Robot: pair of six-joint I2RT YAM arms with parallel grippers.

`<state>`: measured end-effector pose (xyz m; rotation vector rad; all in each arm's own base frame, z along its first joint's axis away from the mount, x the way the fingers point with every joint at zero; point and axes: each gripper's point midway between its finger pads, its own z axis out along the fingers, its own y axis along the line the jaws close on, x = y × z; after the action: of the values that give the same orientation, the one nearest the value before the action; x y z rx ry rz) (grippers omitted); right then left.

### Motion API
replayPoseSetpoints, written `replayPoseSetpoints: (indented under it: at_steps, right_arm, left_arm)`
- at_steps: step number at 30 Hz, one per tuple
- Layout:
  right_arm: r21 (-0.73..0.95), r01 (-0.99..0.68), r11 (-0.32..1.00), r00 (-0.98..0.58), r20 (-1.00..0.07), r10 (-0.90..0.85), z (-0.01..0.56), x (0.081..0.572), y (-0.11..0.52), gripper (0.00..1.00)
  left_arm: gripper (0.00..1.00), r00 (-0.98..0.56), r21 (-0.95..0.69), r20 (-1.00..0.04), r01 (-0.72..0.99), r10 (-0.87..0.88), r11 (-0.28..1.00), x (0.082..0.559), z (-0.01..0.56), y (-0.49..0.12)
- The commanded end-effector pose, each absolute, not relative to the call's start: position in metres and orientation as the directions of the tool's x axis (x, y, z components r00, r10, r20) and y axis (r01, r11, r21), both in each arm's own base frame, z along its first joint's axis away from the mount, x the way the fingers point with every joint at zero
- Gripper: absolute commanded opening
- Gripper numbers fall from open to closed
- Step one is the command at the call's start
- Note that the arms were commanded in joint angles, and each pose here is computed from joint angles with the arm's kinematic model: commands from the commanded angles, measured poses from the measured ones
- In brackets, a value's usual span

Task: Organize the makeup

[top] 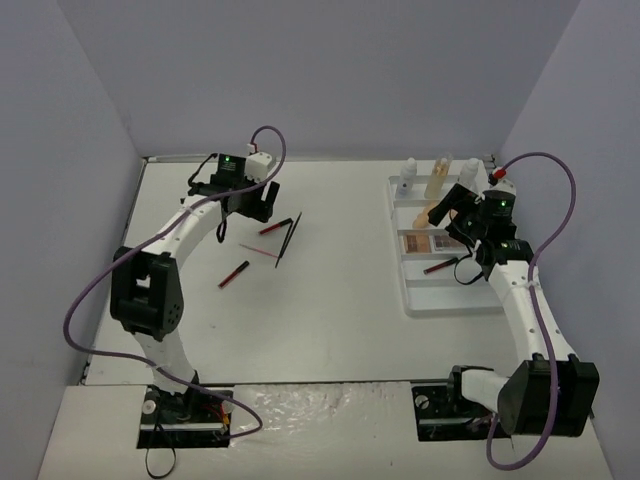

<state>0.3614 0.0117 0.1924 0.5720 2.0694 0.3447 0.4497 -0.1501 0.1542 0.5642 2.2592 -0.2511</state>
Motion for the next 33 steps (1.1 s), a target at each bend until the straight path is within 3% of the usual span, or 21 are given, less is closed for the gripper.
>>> replayPoseSetpoints:
  at_steps: [1,8,22,33]
  right_arm:
    - [0.371,0.019,0.929,-0.426,-0.837,0.343,0.239,0.362,0.027,0.90]
    - [0.347,-0.043,0.937,-0.431,-0.853,0.296,0.241,0.357,0.035,0.91]
    - [0.360,-0.060,0.931,-0.465,-0.836,0.293,0.228,0.357,0.042,0.92]
    - [0.369,-0.093,0.925,-0.478,-0.831,0.283,0.227,0.357,0.049,0.92]
  left_arm:
    - [0.55,-0.541,-0.019,-0.734,0.621,0.411,0.784,0.471,0.157,-0.166]
    - [0.42,-0.549,-0.018,-0.693,0.660,0.467,0.751,0.494,0.125,-0.172]
    - [0.39,-0.611,-0.061,-0.598,0.680,0.519,0.731,0.496,0.063,-0.172]
    - [0.03,-0.626,-0.054,-0.583,0.665,0.517,0.745,0.497,0.053,-0.157]
